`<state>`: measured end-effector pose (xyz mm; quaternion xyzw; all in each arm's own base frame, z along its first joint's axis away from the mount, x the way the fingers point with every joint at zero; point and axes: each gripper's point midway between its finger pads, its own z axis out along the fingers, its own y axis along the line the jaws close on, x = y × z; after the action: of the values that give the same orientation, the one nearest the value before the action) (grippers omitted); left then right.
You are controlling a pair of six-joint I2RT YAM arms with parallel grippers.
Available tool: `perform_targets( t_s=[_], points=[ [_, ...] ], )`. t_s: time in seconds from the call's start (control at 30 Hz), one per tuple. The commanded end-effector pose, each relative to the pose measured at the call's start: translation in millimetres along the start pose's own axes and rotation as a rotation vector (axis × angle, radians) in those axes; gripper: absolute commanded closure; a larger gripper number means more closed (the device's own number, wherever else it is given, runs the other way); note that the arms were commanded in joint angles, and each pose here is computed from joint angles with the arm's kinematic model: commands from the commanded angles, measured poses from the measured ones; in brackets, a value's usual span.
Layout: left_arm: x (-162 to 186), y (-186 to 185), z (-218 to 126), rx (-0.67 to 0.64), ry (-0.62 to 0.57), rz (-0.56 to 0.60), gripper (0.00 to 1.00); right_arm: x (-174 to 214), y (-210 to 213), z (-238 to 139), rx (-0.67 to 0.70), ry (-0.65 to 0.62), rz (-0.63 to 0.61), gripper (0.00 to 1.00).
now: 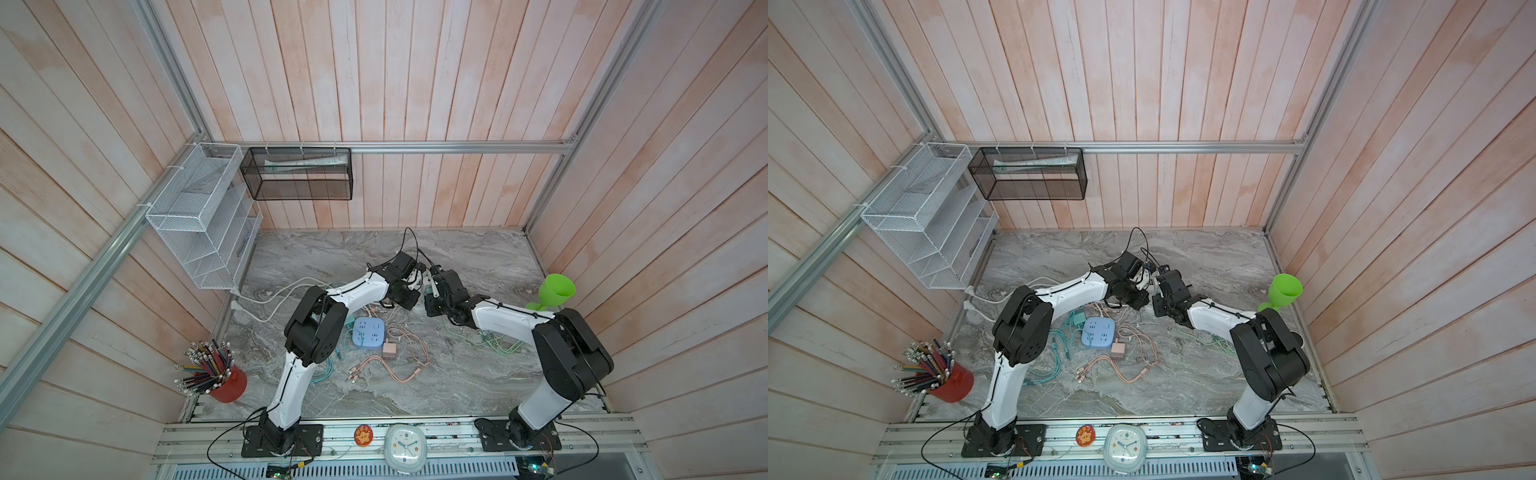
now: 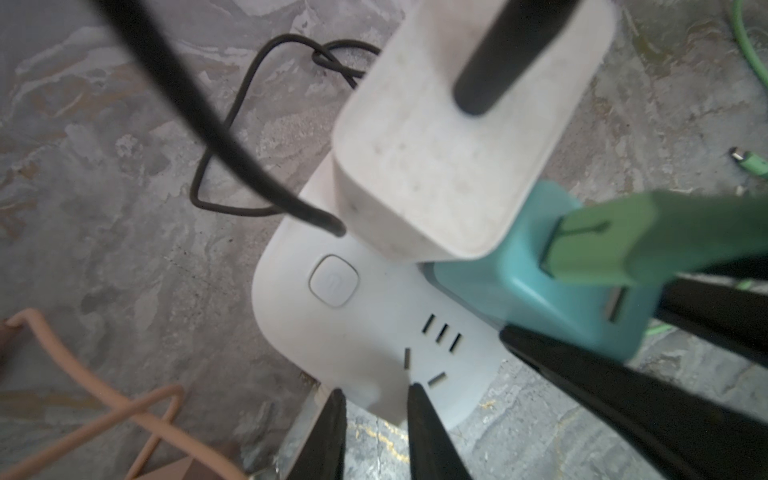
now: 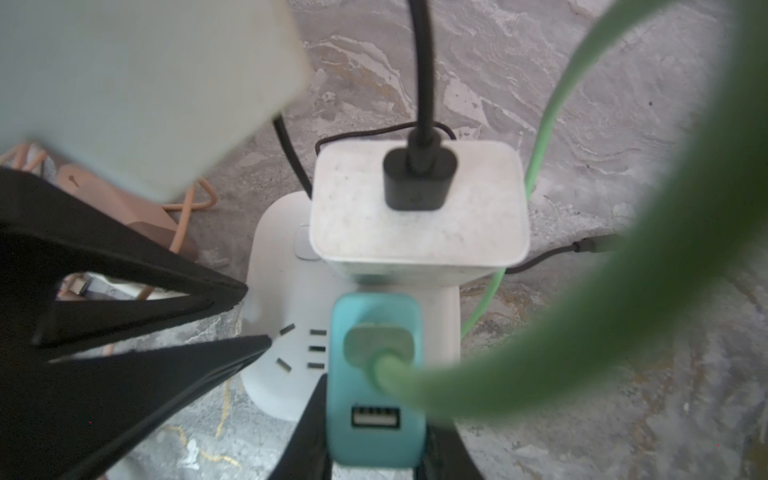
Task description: Pull the plug off the socket
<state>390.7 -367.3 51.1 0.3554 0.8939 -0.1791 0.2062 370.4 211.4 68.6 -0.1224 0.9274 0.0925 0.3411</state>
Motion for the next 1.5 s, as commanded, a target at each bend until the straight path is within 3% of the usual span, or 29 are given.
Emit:
perform_targets(
  t_s=[0.0, 0.57, 0.83, 1.17, 1.47],
  points=[
    [48, -2, 33, 0.0, 0.16, -0.017, 0.72, -27, 28, -15, -0.097, -0.063, -0.009, 0.91],
    [50, 0, 36, -0.015, 0.177, -0.018, 0.72, -39, 23, -28, -0.1, -0.095, 0.011, 0.93],
    [36, -10, 34, 0.044, 0.133, -0.053, 0.72, -15, 22, -10, -0.067, -0.028, -0.016, 0.94],
    [19, -13, 32, 0.058, 0.106, -0.054, 0.72, -12, 36, 0, -0.049, -0.001, -0.079, 0.94],
    [14, -17, 35, 0.074, 0.099, -0.064, 0.72, -15, 40, 4, -0.044, 0.002, -0.065, 0.94]
  ],
)
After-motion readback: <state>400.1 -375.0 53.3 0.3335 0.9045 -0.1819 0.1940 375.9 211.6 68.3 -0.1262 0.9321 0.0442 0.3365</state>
